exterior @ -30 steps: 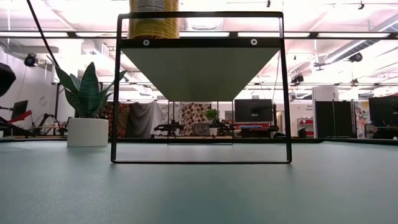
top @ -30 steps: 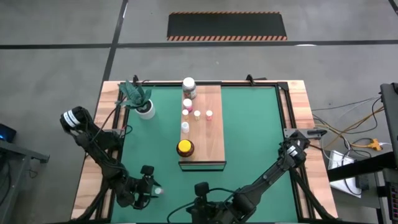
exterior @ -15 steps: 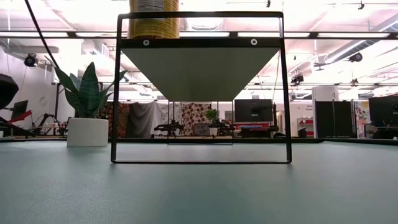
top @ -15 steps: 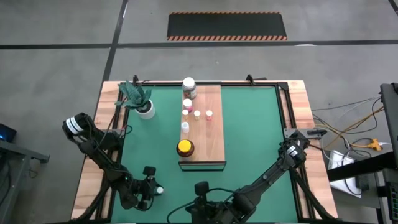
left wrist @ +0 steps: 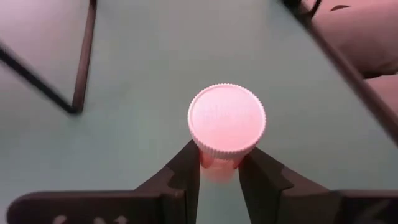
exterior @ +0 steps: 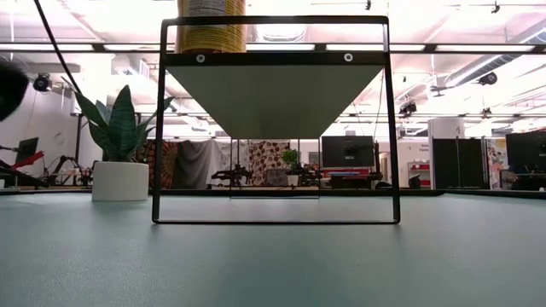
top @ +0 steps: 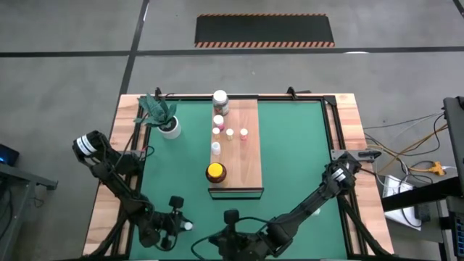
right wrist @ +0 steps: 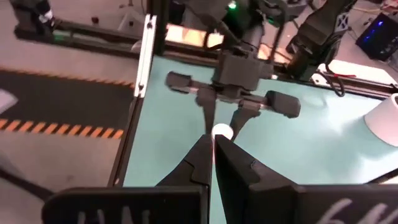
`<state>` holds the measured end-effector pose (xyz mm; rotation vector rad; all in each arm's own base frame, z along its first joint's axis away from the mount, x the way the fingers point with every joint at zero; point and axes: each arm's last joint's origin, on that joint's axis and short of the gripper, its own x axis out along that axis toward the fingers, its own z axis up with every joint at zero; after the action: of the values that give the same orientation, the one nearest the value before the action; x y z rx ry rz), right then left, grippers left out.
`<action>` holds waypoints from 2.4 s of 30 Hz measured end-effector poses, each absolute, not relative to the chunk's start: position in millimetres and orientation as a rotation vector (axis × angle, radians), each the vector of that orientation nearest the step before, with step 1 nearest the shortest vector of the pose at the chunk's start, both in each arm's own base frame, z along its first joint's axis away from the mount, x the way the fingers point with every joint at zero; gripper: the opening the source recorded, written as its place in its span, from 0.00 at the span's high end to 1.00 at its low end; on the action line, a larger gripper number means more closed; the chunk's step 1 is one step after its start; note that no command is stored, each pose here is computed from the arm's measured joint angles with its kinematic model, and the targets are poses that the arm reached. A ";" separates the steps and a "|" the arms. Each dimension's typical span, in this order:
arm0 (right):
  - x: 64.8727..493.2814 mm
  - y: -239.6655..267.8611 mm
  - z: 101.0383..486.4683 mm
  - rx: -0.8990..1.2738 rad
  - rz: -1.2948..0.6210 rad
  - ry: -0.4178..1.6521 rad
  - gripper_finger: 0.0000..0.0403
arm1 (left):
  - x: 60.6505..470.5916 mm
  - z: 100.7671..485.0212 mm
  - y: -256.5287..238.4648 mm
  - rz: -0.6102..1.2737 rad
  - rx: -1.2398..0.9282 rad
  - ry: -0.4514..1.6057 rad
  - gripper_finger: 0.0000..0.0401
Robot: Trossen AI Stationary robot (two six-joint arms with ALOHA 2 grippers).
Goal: Pick and place medicine bottles onto shelf by color
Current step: Put the yellow pill bottle on the shelf
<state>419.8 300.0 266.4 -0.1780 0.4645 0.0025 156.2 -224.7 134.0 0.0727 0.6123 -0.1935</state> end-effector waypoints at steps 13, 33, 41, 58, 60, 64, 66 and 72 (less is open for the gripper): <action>439.4 293.4 241.0 -0.093 -0.033 0.342 0.65 | 170.7 168.4 -247.9 -0.272 0.218 0.495 0.81; 469.7 296.9 200.6 -0.166 -0.110 0.284 0.51 | 176.0 177.2 -249.1 -0.210 0.258 0.441 0.81; 470.9 294.5 200.1 -0.188 -0.113 0.291 0.54 | 184.6 180.9 -244.6 -0.147 0.259 0.398 0.81; 470.5 294.5 199.6 -0.227 -0.116 0.298 0.57 | 189.6 192.4 -249.4 -0.157 0.206 0.343 0.81; 470.6 294.4 199.6 -0.228 -0.116 0.298 0.59 | 189.6 192.4 -249.5 -0.158 0.206 0.343 0.81; 470.6 294.3 199.6 -0.228 -0.116 0.297 0.64 | 189.4 192.4 -249.6 -0.162 0.206 0.344 0.81; 470.6 294.4 199.6 -0.227 -0.116 0.298 0.68 | 189.4 192.3 -249.6 -0.162 0.209 0.344 0.81; 470.6 294.4 199.6 -0.224 -0.116 0.298 0.77 | 189.5 192.4 -249.5 -0.159 0.215 0.342 0.80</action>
<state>470.6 294.4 199.6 -0.2237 0.2976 -0.1164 189.5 -249.5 192.4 0.2152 0.3419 -0.1588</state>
